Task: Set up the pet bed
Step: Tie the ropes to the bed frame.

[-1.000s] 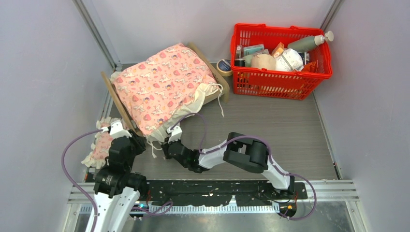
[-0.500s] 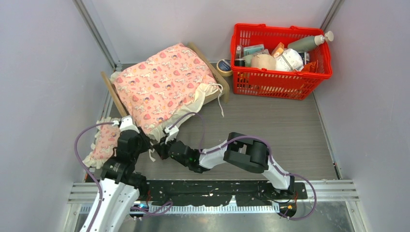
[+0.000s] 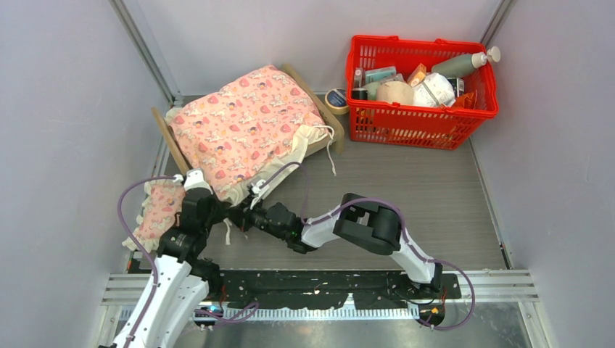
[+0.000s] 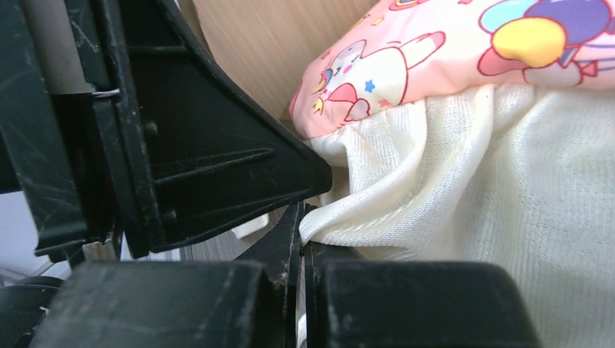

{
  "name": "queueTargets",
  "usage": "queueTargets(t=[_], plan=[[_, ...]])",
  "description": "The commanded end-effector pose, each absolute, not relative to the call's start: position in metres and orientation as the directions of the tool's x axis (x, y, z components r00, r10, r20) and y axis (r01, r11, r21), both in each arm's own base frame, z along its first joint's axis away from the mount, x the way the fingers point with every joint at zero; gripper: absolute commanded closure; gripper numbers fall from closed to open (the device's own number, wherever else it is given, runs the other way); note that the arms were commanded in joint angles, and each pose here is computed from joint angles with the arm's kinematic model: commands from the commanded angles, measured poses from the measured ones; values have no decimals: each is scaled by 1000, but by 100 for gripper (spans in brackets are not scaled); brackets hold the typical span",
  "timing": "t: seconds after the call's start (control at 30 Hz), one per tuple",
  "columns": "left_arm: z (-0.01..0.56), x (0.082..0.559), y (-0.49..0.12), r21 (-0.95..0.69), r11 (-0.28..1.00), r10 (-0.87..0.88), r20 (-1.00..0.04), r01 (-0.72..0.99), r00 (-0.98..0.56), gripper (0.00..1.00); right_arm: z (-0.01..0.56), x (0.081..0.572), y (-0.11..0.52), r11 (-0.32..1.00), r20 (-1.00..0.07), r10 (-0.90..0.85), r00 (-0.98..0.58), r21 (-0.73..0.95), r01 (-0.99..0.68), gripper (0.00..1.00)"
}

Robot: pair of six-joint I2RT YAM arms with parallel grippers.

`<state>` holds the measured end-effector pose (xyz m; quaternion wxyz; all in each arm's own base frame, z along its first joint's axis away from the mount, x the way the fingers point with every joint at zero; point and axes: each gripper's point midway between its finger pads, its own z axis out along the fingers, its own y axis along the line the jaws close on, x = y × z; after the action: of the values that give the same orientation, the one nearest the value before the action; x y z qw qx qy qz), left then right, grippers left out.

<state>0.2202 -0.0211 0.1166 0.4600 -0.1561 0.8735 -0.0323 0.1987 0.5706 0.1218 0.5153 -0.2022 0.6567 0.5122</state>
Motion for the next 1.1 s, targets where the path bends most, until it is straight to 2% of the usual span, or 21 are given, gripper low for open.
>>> queueTargets(t=[0.0,0.03,0.2,0.3,0.37,0.47,0.67,0.87,1.07], plan=[[133,230,-26,-233,950,-306,-825,-207,-476,95,144,191,576,268,-881,330,-338,431,-862,95],[135,229,-28,-241,950,-309,-825,-199,-473,100,146,189,576,246,-880,334,-337,427,-870,95],[141,223,-32,-289,939,-343,-822,-185,-456,100,141,195,571,260,-884,316,-345,431,-864,95],[143,219,-28,-286,936,-348,-826,-203,-444,100,128,199,562,312,-877,290,-383,465,-829,95],[142,218,-25,-277,937,-345,-828,-213,-442,100,114,207,555,397,-878,250,-408,478,-784,95],[139,217,-27,-279,937,-345,-822,-208,-452,100,76,218,540,562,-850,171,-498,499,-659,88],[130,218,-34,-303,934,-358,-808,-190,-468,100,56,219,529,706,-845,106,-523,435,-560,77],[126,215,-33,-303,932,-361,-804,-197,-473,100,50,220,528,788,-872,39,-487,327,-522,74],[124,215,-32,-303,931,-364,-803,-202,-472,100,51,228,534,813,-879,45,-475,309,-494,67]])
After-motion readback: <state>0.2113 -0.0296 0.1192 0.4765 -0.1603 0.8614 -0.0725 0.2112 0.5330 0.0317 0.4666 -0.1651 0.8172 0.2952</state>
